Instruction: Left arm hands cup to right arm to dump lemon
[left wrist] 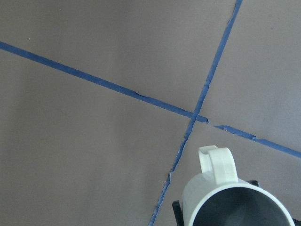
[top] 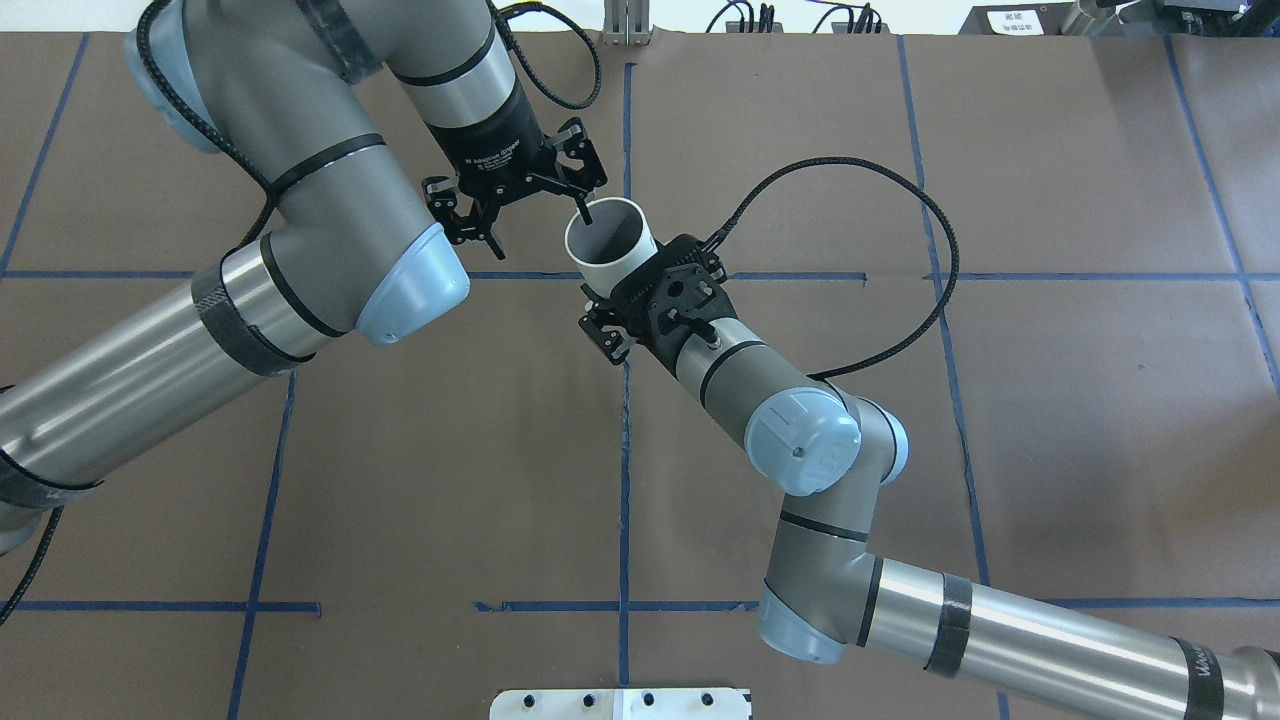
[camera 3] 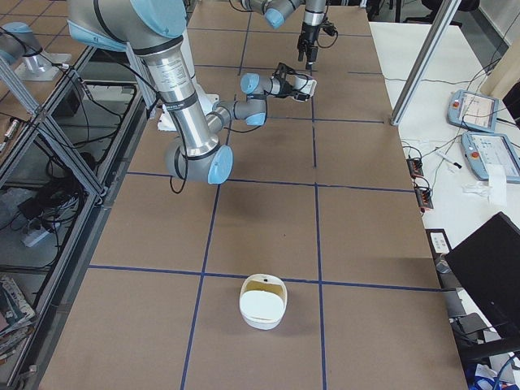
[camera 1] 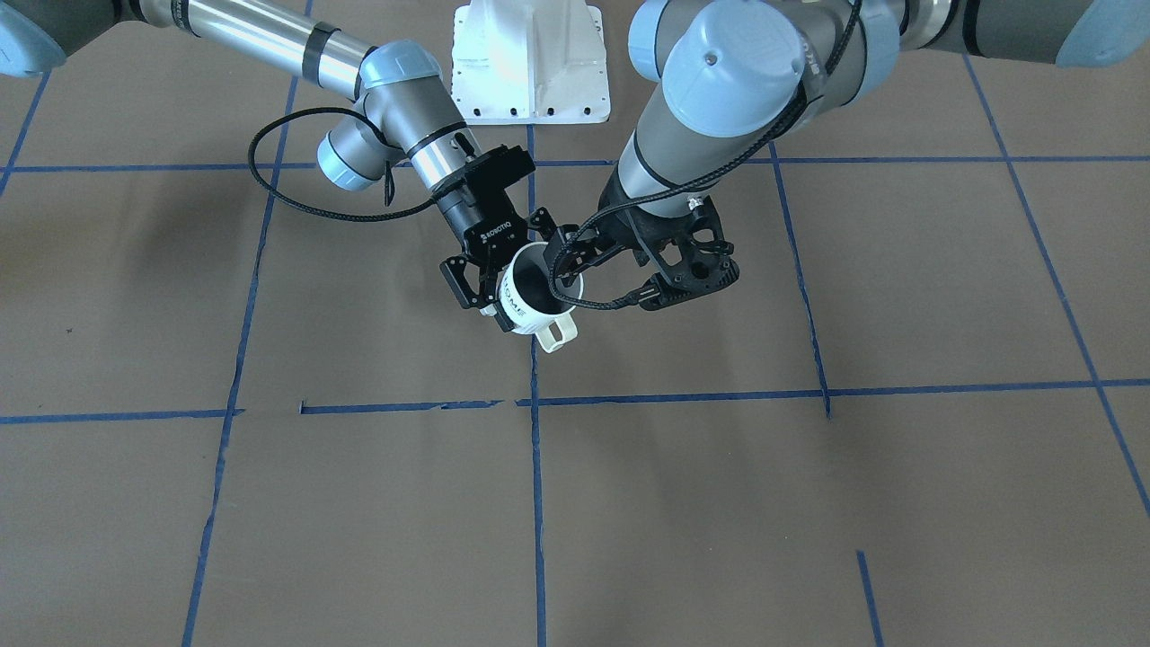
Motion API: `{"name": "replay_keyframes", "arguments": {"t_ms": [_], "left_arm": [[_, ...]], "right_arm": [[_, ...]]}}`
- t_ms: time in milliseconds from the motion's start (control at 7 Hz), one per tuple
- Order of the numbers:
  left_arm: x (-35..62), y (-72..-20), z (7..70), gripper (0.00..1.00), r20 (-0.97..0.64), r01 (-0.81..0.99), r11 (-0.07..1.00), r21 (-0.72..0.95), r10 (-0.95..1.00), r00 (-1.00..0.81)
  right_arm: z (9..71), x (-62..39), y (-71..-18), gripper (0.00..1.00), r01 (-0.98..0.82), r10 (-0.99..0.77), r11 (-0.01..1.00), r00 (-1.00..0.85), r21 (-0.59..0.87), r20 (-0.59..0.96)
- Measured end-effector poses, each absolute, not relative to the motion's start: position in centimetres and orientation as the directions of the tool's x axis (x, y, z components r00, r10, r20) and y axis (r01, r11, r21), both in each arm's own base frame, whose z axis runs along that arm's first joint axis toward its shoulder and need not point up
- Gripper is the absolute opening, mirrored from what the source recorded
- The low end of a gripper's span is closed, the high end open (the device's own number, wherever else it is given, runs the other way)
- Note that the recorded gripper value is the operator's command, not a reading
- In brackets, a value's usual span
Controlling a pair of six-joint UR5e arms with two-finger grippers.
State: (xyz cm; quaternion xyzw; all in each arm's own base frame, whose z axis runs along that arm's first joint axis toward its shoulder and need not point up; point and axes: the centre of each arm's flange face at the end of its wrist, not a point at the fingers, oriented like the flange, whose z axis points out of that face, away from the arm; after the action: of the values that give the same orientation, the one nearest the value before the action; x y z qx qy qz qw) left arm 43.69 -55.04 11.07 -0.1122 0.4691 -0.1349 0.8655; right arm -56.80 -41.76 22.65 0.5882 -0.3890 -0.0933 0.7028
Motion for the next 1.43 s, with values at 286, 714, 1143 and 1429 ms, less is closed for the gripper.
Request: {"name": "replay_keyframes", "arguments": {"t_ms": [286, 714, 1143, 1429], "left_arm": [[44.6, -54.5, 10.9, 0.62, -0.785, 0.118, 0.94, -0.322, -0.334, 0.522], [45.1, -54.7, 11.1, 0.56, -0.789, 0.12, 0.937, -0.328, -0.342, 0.511], [45.5, -54.6, 11.0, 0.53, -0.793, 0.115, 0.939, -0.325, -0.337, 0.507], [45.8, -54.3, 11.0, 0.0, -0.795, 0.109, 0.94, -0.323, -0.332, 0.507]], "right_arm": [[22.5, -56.8, -41.8, 0.59, -0.33, -0.589, 0.289, 0.678, 0.899, 0.439], [22.2, -56.8, -41.8, 0.59, -0.334, -0.59, 0.288, 0.676, 0.897, 0.441], [21.9, -56.9, -41.7, 0.59, -0.336, -0.591, 0.288, 0.674, 0.897, 0.443], [21.9, -57.0, -41.7, 0.66, -0.337, -0.592, 0.288, 0.673, 0.896, 0.443]]}}
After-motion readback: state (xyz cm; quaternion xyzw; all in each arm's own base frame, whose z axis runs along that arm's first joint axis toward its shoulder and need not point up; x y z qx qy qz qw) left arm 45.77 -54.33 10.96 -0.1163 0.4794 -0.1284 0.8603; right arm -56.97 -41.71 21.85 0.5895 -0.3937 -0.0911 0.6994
